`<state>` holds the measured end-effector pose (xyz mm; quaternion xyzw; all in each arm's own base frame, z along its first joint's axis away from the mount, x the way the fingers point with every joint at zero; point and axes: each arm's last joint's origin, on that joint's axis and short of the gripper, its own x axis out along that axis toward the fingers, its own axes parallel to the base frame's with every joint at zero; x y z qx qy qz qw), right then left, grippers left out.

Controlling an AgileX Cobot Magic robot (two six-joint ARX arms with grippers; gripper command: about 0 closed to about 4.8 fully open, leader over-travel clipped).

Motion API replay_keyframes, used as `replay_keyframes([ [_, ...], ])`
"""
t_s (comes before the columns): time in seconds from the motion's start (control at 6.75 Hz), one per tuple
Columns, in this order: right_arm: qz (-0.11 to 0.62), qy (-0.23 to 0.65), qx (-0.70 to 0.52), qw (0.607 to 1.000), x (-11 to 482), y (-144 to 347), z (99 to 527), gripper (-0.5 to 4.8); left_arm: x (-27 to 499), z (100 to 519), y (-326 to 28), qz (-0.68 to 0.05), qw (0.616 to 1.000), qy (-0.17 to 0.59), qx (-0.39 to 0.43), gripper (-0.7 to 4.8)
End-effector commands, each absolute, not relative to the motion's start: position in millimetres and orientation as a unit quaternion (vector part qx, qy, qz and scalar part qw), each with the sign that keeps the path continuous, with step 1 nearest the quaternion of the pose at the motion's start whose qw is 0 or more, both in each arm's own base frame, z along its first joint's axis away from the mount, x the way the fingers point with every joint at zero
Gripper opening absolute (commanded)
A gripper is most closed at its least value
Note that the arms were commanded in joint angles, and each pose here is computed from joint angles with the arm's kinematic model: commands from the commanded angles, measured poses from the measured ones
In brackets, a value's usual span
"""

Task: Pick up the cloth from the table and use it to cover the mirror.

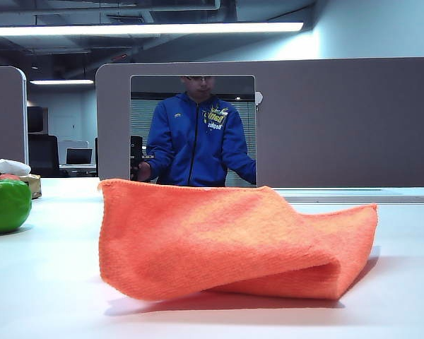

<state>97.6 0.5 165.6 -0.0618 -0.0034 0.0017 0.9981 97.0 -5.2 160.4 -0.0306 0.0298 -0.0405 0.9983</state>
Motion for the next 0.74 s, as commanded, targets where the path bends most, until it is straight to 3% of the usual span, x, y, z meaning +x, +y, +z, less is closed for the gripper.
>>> replay_keyframes([
  [0.15,-0.010,-0.012,-0.060,0.998,98,0,166,-0.05,97,162,-5,-0.041,0.998,0.023,-0.030,-0.06],
  [0.44,-0.010,-0.017,-0.060,0.998,98,0,167,-0.06,97,162,-6,-0.048,0.998,0.023,-0.033,-0.06],
  [0.59,-0.012,-0.058,-0.059,0.996,95,0,184,-0.06,96,168,-9,-0.111,0.993,0.005,-0.036,-0.06],
  [0.74,-0.014,-0.065,-0.069,0.995,91,0,197,-0.06,94,173,-10,-0.123,0.991,0.007,-0.043,-0.06],
])
